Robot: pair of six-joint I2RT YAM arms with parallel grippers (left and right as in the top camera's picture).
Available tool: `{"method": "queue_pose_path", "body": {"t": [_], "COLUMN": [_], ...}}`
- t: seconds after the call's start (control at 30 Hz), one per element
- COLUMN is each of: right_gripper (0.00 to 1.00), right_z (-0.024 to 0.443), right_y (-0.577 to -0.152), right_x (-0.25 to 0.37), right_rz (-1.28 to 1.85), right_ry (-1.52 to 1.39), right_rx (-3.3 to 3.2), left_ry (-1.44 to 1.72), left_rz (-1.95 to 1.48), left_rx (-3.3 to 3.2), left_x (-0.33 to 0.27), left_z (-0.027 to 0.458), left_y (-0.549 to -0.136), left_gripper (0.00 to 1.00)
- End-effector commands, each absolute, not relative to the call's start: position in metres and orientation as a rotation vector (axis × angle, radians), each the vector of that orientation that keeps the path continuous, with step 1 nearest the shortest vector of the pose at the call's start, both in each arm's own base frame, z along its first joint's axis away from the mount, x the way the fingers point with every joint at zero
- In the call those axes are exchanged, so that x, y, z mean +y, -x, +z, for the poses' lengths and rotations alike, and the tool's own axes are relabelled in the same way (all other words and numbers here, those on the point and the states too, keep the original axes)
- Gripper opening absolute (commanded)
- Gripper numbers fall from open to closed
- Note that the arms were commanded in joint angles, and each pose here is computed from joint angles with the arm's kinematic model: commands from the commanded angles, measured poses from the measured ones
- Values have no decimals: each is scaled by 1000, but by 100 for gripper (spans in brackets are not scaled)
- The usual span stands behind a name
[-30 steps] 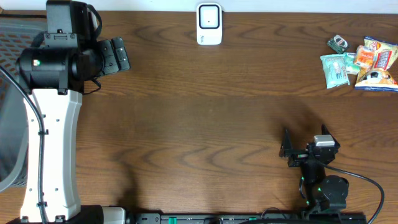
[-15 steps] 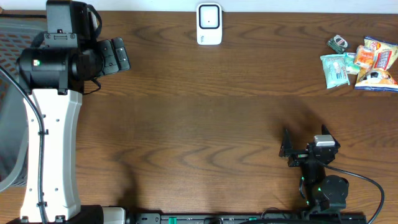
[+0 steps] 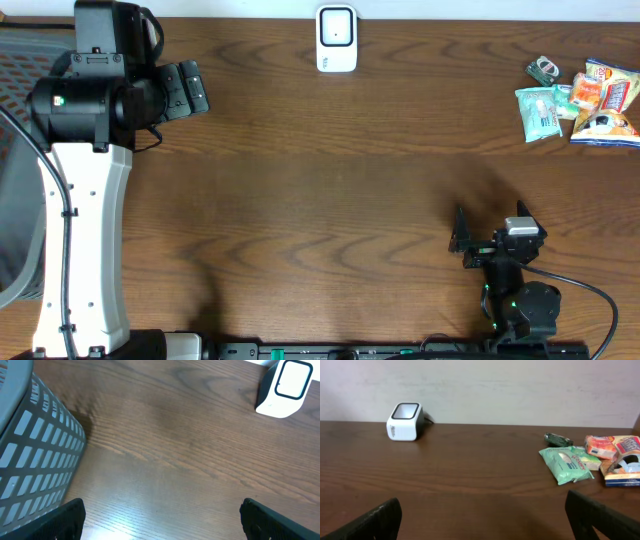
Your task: Scan the item barcode
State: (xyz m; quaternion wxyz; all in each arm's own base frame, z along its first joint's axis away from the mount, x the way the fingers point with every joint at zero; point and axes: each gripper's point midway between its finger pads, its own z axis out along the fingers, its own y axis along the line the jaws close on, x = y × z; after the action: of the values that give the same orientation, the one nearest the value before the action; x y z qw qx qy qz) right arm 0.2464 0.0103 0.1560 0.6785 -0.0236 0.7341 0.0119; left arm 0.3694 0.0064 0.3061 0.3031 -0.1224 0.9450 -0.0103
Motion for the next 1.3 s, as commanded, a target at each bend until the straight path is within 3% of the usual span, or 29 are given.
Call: {"method": "queue_pose_path", "body": {"t": [0.0,0.43,0.8,1.07,1.27], "right_gripper": [99,99,99,99,99], "right_z": [156,156,156,156,156], "right_y": [-246,-246,-246,-246,-246], "right_x": [7,7,7,7,7], "right_rz": [15,15,15,15,15], "right_ry": [40,40,40,40,40], "right_rx": [1647,1647,1647,1647,1647], "left_ry": [323,265,231,-50,-94], "left_rz": [-18,4,-44,-138,-141], "left_rx": [2513,2531,2661,2507,2402], "left_x": [7,8,-2,-22,-24], "left_z": [304,302,271,251,226], "left_y": [-370,-367,-321,-301,-281], "left_gripper": [98,98,98,98,98]}}
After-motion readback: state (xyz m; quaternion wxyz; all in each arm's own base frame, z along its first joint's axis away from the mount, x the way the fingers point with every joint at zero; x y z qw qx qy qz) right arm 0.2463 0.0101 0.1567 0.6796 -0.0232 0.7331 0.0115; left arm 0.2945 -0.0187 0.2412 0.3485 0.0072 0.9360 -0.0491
